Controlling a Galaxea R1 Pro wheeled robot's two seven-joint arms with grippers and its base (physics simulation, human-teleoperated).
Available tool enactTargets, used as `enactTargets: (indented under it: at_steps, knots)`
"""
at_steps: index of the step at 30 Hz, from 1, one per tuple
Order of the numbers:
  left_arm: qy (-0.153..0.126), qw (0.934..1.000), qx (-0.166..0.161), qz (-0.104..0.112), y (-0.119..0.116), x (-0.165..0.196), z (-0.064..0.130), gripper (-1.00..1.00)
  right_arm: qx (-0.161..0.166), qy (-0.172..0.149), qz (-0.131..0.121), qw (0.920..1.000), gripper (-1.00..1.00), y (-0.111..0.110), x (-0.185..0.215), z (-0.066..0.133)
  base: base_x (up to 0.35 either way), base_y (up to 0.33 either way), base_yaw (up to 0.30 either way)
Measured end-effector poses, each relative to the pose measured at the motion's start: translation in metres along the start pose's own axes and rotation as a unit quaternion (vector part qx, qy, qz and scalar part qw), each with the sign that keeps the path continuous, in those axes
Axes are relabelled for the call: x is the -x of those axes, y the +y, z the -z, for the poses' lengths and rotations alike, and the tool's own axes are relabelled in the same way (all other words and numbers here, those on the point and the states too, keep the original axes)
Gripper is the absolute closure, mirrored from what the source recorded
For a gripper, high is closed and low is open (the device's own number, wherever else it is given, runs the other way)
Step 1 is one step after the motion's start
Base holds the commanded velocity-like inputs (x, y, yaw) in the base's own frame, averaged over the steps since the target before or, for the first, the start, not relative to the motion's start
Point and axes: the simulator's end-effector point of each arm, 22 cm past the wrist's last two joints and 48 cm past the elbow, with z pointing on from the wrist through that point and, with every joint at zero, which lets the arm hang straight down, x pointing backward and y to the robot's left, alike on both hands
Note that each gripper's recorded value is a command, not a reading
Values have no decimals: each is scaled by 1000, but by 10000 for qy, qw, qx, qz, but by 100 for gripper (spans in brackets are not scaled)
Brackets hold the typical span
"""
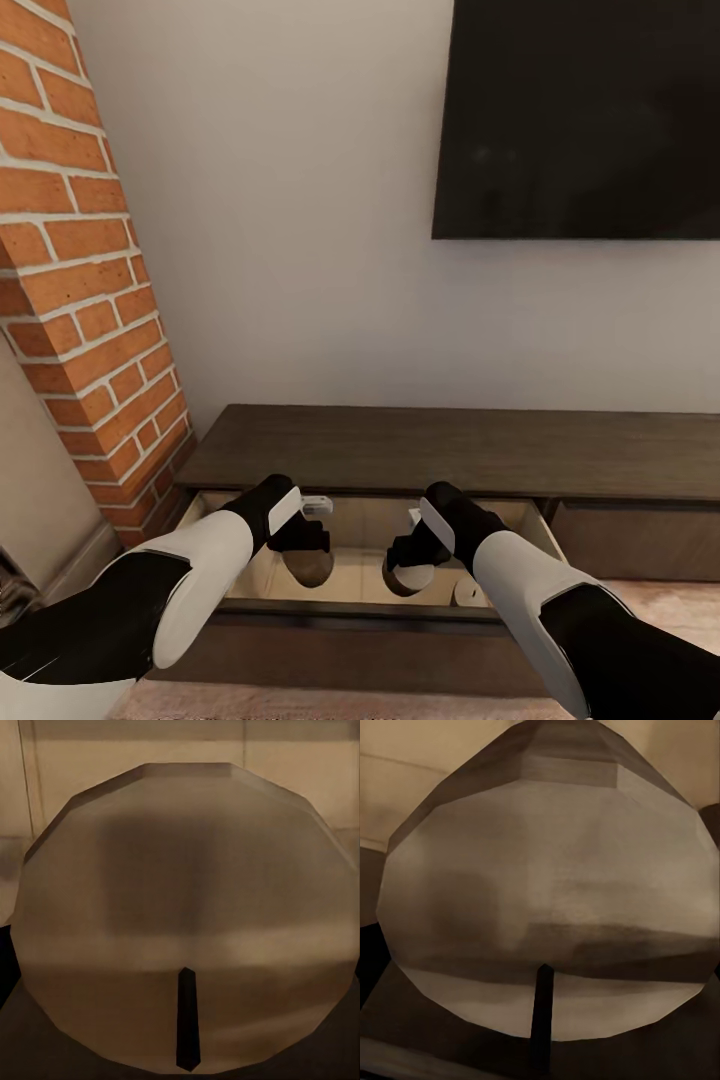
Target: Place each of the two pumpkins and all three candles from the living room inside a cabinet in the living room (use any cabinet), then make sure every cabinet is closed, and position the cauldron so it is next to a table in the living room.
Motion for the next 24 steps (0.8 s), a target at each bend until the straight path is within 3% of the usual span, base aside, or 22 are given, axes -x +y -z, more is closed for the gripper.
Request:
enactTargets:
  at_steps: [9, 19, 24]
  knots:
    - [43, 10000, 5, 0, 1, -3, -3, 100, -5, 22, 2, 10000, 100, -1, -1, -2, 181, 0, 14]
    - [58, 10000, 4, 4, 1, -4, -3, 100, 32, 21, 20, 10000, 100, 5, -1, -2, 13, 0, 0]
    - [60, 10000, 5, 4, 2, -10, -14, 100, 33, 24, 20, 10000, 100, 4, -6, -13, 0, 0, 0]
